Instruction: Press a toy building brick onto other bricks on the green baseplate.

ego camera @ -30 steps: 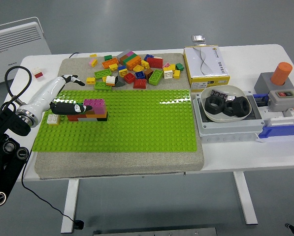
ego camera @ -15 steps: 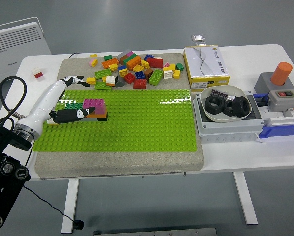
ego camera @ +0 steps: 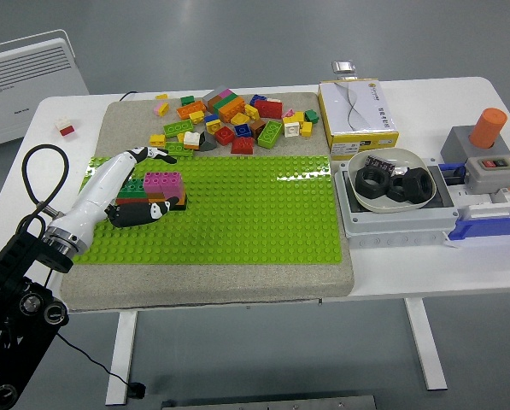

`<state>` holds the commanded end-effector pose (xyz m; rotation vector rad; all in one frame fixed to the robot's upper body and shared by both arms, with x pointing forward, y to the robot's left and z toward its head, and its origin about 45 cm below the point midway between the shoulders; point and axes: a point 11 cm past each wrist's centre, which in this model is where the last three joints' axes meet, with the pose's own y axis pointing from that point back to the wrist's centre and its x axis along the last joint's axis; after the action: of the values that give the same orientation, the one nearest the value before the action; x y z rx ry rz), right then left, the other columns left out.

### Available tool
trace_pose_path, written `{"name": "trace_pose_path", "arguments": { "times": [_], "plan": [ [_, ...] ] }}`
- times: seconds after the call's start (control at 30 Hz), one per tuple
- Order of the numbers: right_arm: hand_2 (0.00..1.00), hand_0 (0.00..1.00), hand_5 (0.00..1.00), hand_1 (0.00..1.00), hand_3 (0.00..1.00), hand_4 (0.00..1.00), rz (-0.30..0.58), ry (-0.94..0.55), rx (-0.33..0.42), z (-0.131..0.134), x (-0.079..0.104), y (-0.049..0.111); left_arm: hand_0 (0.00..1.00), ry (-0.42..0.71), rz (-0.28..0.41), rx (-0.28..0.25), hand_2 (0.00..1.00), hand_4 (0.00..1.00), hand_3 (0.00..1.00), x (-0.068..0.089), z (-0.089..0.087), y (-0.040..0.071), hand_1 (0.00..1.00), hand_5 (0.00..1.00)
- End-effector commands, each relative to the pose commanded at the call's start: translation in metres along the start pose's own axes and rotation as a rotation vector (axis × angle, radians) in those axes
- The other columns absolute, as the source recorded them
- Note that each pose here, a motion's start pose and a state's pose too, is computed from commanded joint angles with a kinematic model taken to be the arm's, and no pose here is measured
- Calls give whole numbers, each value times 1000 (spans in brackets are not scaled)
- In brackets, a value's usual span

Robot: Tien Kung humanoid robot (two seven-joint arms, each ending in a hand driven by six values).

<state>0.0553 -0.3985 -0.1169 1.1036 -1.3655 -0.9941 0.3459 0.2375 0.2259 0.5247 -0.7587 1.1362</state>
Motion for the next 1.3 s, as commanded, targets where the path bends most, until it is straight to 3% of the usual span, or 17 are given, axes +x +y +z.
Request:
{"name": "trace_pose_path", "arguments": {
  "times": [0.7, 1.3],
  "plan": [
    [775, 700, 998, 705, 818, 801, 39, -18, -66, 26, 6, 0, 892, -27, 41, 14, 793, 822, 692, 18, -9, 3, 831, 127],
    [758, 711, 998, 691, 809, 800, 55, 15, -70, 28, 8, 0, 891, -22, 28, 51, 792, 822, 691, 15, -21, 8, 829, 130]
  ]
}}
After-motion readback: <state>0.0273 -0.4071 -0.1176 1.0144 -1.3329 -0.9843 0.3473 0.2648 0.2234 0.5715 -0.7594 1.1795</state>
